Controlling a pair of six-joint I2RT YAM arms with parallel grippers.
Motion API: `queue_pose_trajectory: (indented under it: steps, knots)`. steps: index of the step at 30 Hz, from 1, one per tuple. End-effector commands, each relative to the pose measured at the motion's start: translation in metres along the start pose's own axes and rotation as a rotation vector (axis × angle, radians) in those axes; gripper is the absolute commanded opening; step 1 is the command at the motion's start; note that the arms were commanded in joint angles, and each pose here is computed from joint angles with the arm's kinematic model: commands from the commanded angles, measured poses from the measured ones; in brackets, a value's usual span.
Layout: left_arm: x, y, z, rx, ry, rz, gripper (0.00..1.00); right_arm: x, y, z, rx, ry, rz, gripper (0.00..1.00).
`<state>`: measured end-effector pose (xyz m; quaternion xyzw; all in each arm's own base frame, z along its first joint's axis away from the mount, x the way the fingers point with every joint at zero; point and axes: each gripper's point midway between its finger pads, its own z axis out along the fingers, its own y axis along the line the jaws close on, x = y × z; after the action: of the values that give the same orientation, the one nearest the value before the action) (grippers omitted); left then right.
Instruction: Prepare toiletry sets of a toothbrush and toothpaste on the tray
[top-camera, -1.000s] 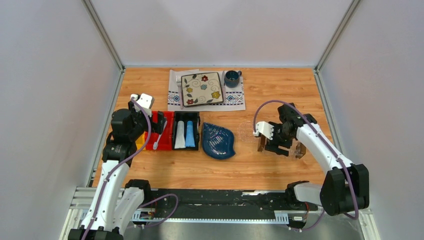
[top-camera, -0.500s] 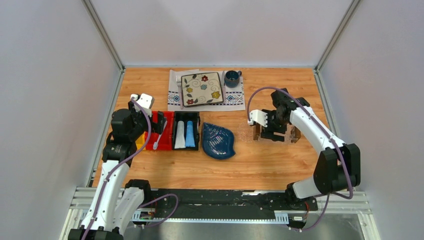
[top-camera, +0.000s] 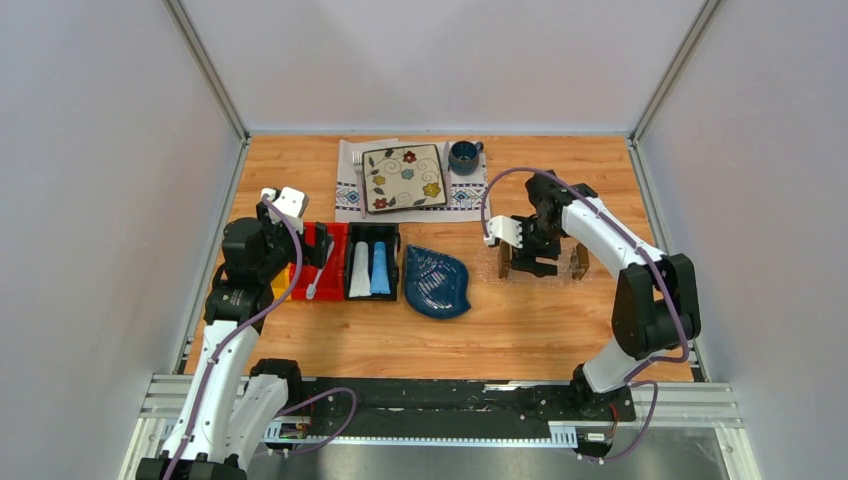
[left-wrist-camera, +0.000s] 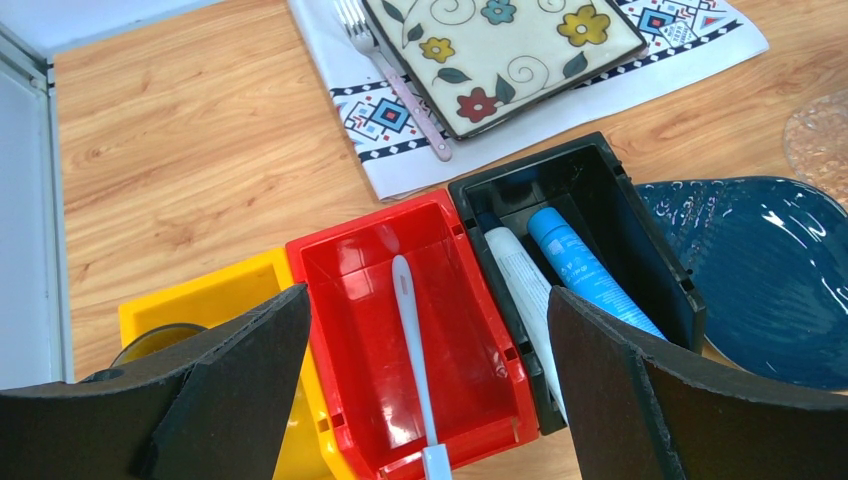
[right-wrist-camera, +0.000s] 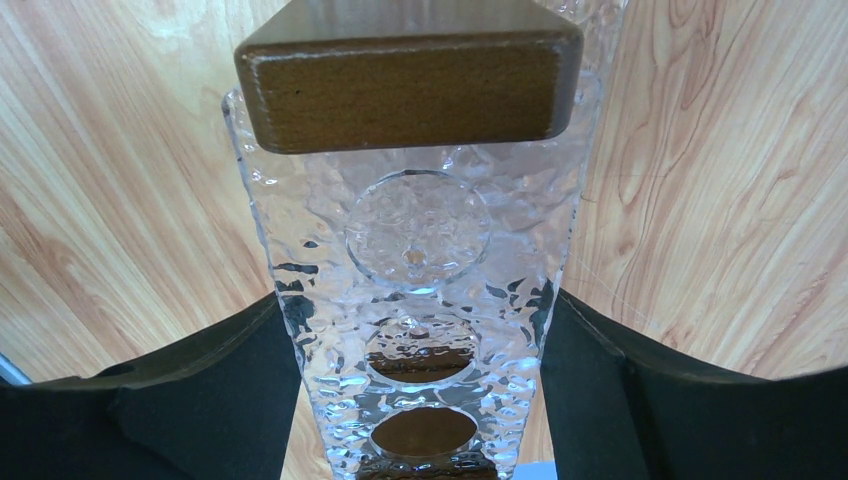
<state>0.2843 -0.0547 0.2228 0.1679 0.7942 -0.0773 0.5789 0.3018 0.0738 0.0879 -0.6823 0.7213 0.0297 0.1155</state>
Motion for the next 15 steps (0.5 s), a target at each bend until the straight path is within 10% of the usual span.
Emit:
queue_pose_trajectory:
  steps: [1,15]
  knots:
    - [-0.016,0.0,-0.004,0.009,-0.052,0.034,0.95,-0.008,-0.027,-0.009,0.093,-0.003,-0.009,0.46]
    - [-0.015,-0.003,-0.003,0.025,-0.048,0.032,0.95,-0.018,-0.035,-0.006,0.1,-0.047,0.008,0.45]
